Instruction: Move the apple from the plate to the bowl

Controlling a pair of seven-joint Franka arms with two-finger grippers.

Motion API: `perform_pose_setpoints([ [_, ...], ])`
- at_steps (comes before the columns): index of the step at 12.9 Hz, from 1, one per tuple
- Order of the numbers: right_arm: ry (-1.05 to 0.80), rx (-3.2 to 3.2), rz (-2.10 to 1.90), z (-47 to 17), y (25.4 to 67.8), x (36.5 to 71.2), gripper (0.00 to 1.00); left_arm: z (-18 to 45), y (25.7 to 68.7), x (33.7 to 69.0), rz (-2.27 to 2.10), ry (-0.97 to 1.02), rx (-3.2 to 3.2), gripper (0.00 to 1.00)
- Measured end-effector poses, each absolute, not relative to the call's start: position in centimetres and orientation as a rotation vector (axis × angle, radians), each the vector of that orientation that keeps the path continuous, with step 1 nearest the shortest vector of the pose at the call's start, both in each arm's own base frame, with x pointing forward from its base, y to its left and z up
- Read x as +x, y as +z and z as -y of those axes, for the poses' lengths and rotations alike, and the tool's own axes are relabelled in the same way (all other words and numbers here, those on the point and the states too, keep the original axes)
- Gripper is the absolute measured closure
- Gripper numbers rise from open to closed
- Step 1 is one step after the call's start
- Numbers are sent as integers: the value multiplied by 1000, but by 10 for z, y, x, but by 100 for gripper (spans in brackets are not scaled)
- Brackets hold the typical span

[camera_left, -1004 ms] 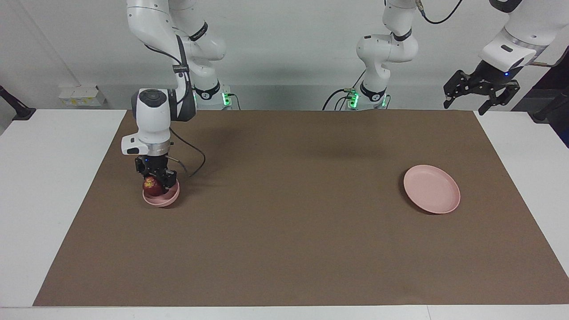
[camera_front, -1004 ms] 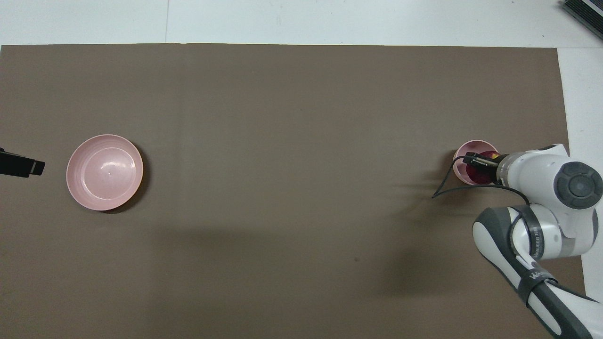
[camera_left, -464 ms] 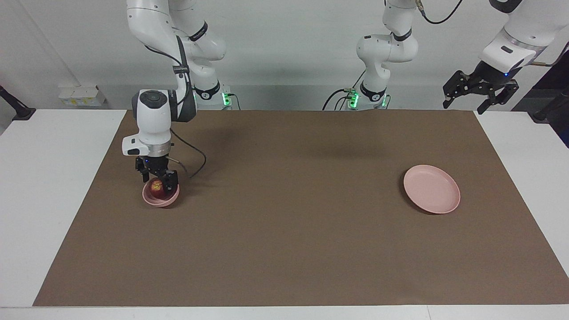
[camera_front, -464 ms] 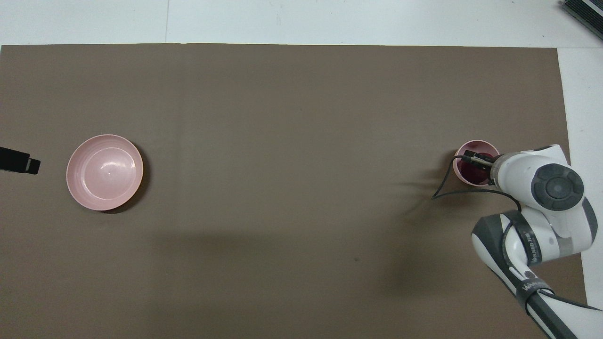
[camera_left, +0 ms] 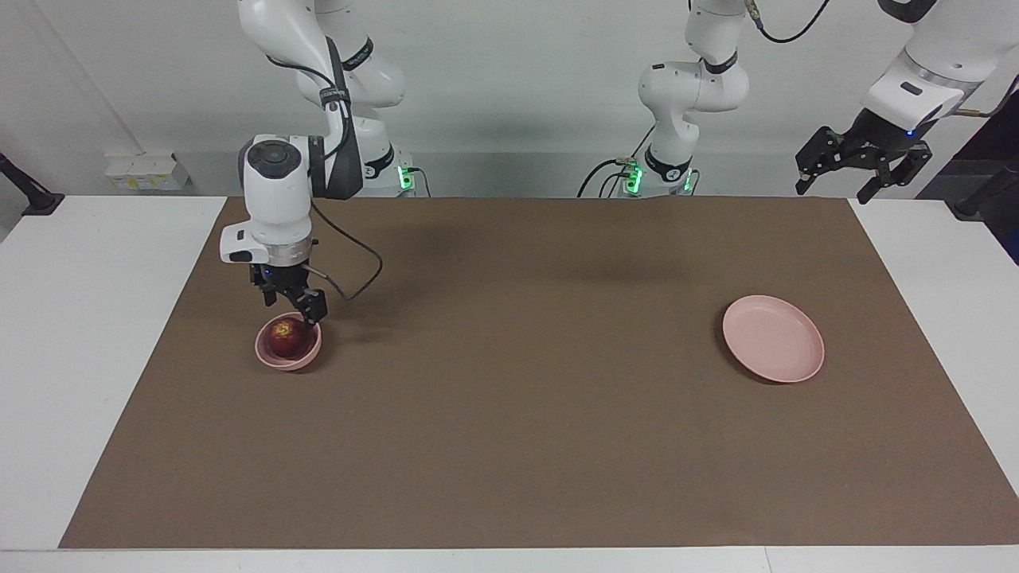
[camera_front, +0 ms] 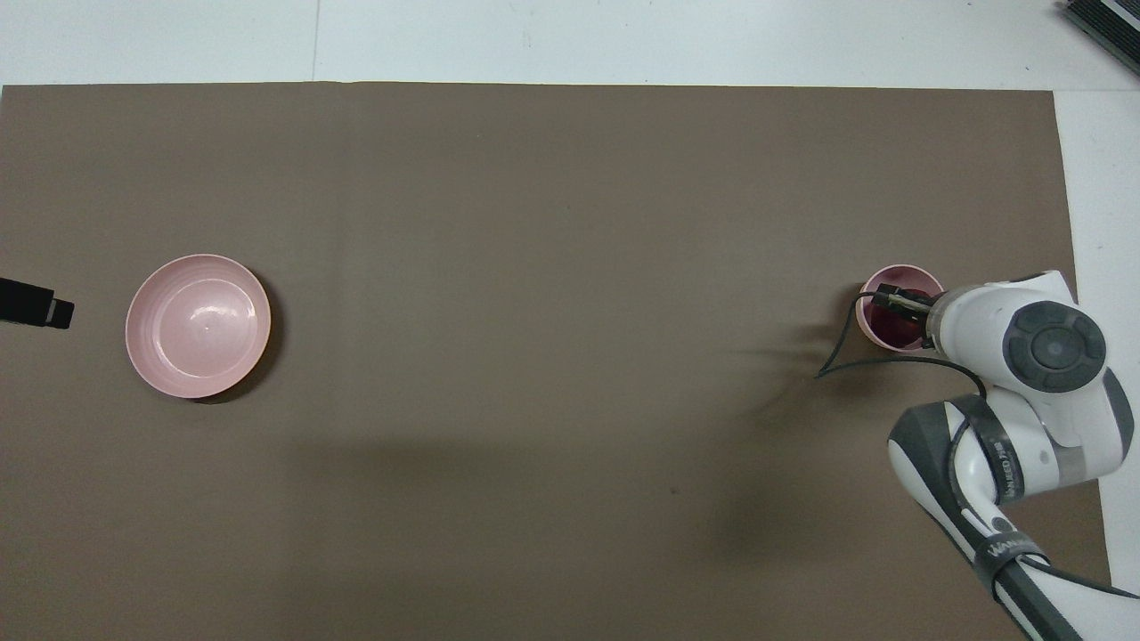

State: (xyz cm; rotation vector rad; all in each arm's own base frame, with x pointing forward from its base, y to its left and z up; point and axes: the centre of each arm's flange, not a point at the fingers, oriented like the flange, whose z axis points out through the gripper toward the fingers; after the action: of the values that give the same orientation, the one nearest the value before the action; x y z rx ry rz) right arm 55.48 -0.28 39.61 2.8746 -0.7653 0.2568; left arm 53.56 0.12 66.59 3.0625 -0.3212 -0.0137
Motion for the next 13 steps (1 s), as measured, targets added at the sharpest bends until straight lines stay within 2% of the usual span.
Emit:
perform_pose_setpoints([
  [6,34,3048,457,5,456,566,0,-1,666,536,321,-15,3063,0],
  [9,-4,3083,183,8,502,568,0,-1,666,535,322,-18,3062,0],
  [13,-53,3083,78,-1,565,560,0,-1,666,535,322,-21,3062,0],
])
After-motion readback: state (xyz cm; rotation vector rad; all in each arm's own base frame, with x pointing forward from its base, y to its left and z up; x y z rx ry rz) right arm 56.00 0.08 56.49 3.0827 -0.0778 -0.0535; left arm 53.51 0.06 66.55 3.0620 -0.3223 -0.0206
